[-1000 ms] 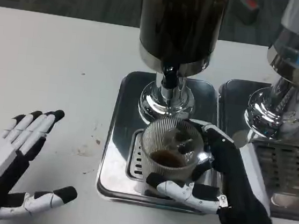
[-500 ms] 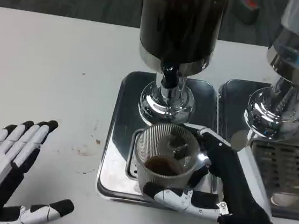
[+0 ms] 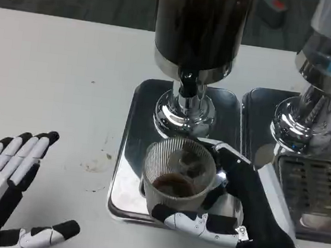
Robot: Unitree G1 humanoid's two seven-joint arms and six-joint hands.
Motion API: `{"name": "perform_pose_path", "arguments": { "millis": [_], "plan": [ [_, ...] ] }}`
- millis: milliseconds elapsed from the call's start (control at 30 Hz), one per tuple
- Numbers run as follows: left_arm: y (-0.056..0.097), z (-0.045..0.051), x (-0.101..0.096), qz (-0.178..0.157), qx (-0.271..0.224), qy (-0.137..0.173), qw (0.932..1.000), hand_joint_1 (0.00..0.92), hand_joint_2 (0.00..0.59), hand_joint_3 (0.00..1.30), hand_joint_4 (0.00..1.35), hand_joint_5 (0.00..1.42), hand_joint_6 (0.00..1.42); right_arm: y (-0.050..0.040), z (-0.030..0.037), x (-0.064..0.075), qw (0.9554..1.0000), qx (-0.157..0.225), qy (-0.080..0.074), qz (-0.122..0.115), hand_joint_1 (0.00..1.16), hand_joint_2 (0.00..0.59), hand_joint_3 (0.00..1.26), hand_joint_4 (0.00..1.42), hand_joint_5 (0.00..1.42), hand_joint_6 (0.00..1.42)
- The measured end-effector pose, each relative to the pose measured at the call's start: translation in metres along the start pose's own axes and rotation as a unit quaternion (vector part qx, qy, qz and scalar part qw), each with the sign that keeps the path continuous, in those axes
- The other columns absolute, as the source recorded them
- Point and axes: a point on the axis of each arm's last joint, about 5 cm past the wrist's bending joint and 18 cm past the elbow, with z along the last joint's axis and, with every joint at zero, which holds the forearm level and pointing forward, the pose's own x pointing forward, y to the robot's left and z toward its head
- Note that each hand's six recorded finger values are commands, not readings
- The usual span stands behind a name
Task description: Grasp the cup under the faucet to collect the drink, then remove the cup.
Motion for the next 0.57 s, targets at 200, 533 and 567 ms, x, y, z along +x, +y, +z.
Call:
{"name": "perform_pose_path", "arguments": {
  "millis": [200, 533, 567],
  "plan": [
    [0.0020, 0.0001, 0.0059, 0.007, 0.002, -0.007, 1.0000, 0.000, 0.101, 0.00, 0.00, 0.00, 0.00, 0.0003, 0.0002, 0.0001, 1.0000, 0.001, 0.000, 0.000, 0.95, 0.256, 0.42, 0.52, 0.64, 0.93],
    [0.0013, 0.0009, 0.0072, 0.005, 0.000, -0.008, 0.9999, 0.000, 0.101, 0.00, 0.00, 0.00, 0.00, 0.0001, 0.0003, 0.0008, 1.0000, 0.001, -0.002, 0.000, 0.95, 0.256, 0.42, 0.53, 0.65, 0.94],
    [0.0012, 0.0010, 0.0072, 0.005, -0.001, -0.008, 1.0000, 0.000, 0.101, 0.00, 0.00, 0.00, 0.00, 0.0000, 0.0003, 0.0009, 1.0000, 0.001, -0.002, 0.000, 0.95, 0.256, 0.42, 0.53, 0.65, 0.94]
  ]
}}
